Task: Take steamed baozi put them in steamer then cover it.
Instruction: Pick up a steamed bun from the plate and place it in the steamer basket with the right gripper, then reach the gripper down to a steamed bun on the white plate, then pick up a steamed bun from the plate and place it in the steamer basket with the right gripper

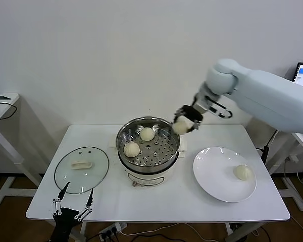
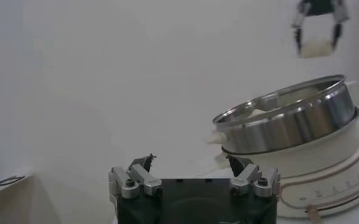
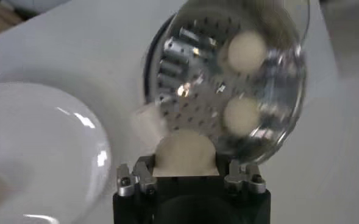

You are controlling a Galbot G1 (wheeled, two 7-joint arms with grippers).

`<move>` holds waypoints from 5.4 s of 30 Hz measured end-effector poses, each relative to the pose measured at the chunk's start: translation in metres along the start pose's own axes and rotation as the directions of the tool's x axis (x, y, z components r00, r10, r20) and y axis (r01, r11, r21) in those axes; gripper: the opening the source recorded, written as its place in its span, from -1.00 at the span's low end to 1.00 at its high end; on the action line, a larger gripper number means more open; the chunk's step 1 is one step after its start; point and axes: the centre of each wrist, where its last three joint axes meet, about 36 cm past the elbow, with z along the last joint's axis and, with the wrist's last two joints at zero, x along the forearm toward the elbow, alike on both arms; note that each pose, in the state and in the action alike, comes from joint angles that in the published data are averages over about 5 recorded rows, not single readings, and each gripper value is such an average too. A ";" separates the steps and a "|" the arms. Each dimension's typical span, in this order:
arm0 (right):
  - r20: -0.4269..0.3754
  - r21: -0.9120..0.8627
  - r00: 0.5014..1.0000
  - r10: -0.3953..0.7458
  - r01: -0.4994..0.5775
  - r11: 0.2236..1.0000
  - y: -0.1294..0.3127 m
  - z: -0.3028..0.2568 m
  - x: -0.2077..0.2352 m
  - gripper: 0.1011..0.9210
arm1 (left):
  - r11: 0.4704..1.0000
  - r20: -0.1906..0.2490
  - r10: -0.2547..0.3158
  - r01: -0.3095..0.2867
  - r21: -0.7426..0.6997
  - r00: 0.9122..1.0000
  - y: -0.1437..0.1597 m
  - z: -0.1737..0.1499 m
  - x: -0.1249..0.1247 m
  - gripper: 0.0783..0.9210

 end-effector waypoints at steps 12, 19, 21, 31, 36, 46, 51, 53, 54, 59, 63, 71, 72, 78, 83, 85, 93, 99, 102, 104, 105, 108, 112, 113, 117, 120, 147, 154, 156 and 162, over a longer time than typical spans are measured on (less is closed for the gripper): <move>0.061 0.346 0.992 -0.110 0.082 0.935 -0.055 -0.050 -0.065 0.46 | 1.000 0.003 -0.001 0.001 -0.005 1.000 0.002 0.000 0.001 0.77; 0.067 0.422 0.986 -0.150 0.108 0.900 -0.061 -0.061 -0.093 0.48 | 1.000 0.005 -0.001 0.001 -0.004 1.000 0.002 0.002 0.001 0.77; 0.069 0.440 0.985 -0.160 0.114 0.891 -0.063 -0.065 -0.099 0.49 | 1.000 0.005 -0.001 0.001 -0.003 1.000 0.001 0.002 0.001 0.77; 0.065 0.502 0.978 -0.200 0.141 0.853 -0.069 -0.078 -0.120 0.55 | 1.000 0.006 -0.004 0.004 -0.001 1.000 0.001 0.003 0.002 0.77; 0.061 0.518 0.975 -0.213 0.151 0.842 -0.072 -0.083 -0.127 0.70 | 1.000 0.008 -0.007 0.007 0.002 1.000 0.001 0.004 0.002 0.77; 0.043 0.501 0.979 -0.199 0.151 0.852 -0.073 -0.080 -0.117 0.76 | 1.000 0.012 -0.012 0.012 0.001 1.000 0.002 0.005 0.001 0.77; 0.016 0.424 0.989 -0.150 0.129 0.896 -0.066 -0.059 -0.084 0.76 | 1.000 0.010 -0.010 0.010 0.004 1.000 0.001 0.006 0.000 0.77; 0.004 0.362 0.992 -0.125 0.115 0.925 -0.058 -0.046 -0.067 0.76 | 1.000 0.009 -0.009 0.009 0.005 1.000 0.001 0.006 0.000 0.77; -0.001 0.320 0.994 -0.113 0.107 0.941 -0.052 -0.038 -0.058 0.76 | 1.000 0.009 -0.009 0.009 0.005 1.000 0.000 0.007 0.000 0.77; -0.021 0.017 0.997 -0.081 0.081 0.997 -0.005 0.009 -0.022 0.76 | 1.000 0.007 -0.006 0.006 0.005 1.000 0.000 0.007 0.000 0.77; -0.024 -0.277 0.997 -0.079 0.070 0.958 0.051 0.048 -0.002 0.76 | 1.000 0.006 -0.005 0.005 0.003 1.000 0.001 0.007 0.000 0.77; -0.004 -0.697 0.993 -0.118 0.082 0.712 0.184 0.096 0.000 0.76 | 1.000 0.003 -0.006 0.006 -0.001 1.000 0.002 0.007 -0.001 0.77; -0.001 -0.730 0.992 -0.123 0.084 0.678 0.199 0.098 -0.002 0.76 | 1.000 0.003 -0.006 0.006 -0.001 1.000 0.002 0.007 -0.001 0.77; 0.024 -0.853 0.987 -0.157 0.102 0.511 0.272 0.101 -0.020 0.76 | 1.000 -0.004 -0.006 0.006 -0.002 1.000 0.003 0.009 0.001 0.77; 0.038 -0.896 0.982 -0.183 0.114 0.429 0.313 0.095 -0.042 0.76 | 1.000 -0.006 -0.007 0.007 -0.002 1.000 0.003 0.009 0.001 0.77; 0.040 -0.906 0.981 -0.192 0.116 0.407 0.325 0.092 -0.051 0.76 | 1.000 -0.006 -0.007 0.007 -0.002 1.000 0.003 0.009 0.002 0.77; 0.046 -0.932 0.974 -0.221 0.121 0.342 0.360 0.083 -0.084 0.76 | 1.000 -0.011 -0.002 0.002 -0.006 1.000 0.002 0.009 0.005 0.77; 0.060 -0.940 0.969 -0.240 0.135 0.313 0.374 0.077 -0.105 0.76 | 1.000 -0.013 -0.003 0.003 -0.007 1.000 0.002 0.009 0.006 0.77; 0.064 -0.943 0.968 -0.244 0.138 0.302 0.379 0.075 -0.113 0.76 | 1.000 -0.014 -0.003 0.003 -0.007 1.000 0.002 0.010 0.006 0.77; 0.064 -0.945 0.968 -0.243 0.138 0.297 0.381 0.074 -0.118 0.76 | 1.000 -0.014 -0.004 0.004 -0.007 1.000 0.002 0.010 0.006 0.77; 0.065 -0.945 0.968 -0.243 0.137 0.295 0.382 0.074 -0.120 0.76 | 1.000 -0.014 -0.004 0.004 -0.007 1.000 0.002 0.010 0.006 0.77; 0.065 -0.947 0.968 -0.242 0.136 0.291 0.383 0.073 -0.127 0.76 | 1.000 -0.013 -0.005 0.005 -0.006 1.000 0.002 0.010 0.006 0.77; 0.063 -0.948 0.968 -0.242 0.134 0.288 0.384 0.072 -0.133 0.75 | 1.000 -0.014 -0.006 0.006 -0.005 1.000 0.003 0.010 0.006 0.77; 0.063 -0.948 0.968 -0.241 0.133 0.288 0.384 0.072 -0.134 0.72 | 1.000 -0.014 -0.006 0.006 -0.005 1.000 0.003 0.010 0.006 0.77; 0.062 -0.948 0.970 -0.237 0.132 0.291 0.383 0.072 -0.137 0.53 | 1.000 -0.014 -0.008 0.008 -0.006 1.000 0.004 0.010 0.006 0.77; 0.061 -0.947 0.970 -0.235 0.131 0.295 0.381 0.072 -0.136 0.43 | 1.000 -0.013 -0.009 0.009 -0.006 1.000 0.004 0.010 0.006 0.77; 0.058 -0.826 0.996 -0.073 0.088 0.557 0.141 0.106 0.001 0.39 | 1.000 0.012 0.004 -0.003 -0.008 1.000 0.004 0.006 -0.001 0.77; 0.081 -0.757 0.994 -0.070 0.107 0.645 0.044 0.082 0.001 0.37 | 1.000 0.012 -0.001 0.001 -0.008 1.000 0.005 0.005 -0.001 0.77; 0.082 -0.738 0.994 -0.076 0.112 0.665 0.021 0.072 -0.006 0.36 | 1.000 0.011 -0.002 0.002 -0.010 1.000 0.005 0.005 0.000 0.77; 0.078 -0.699 0.992 -0.095 0.122 0.705 -0.027 0.048 -0.035 0.35 | 1.000 0.010 -0.008 0.008 -0.015 1.000 0.007 0.005 0.001 0.77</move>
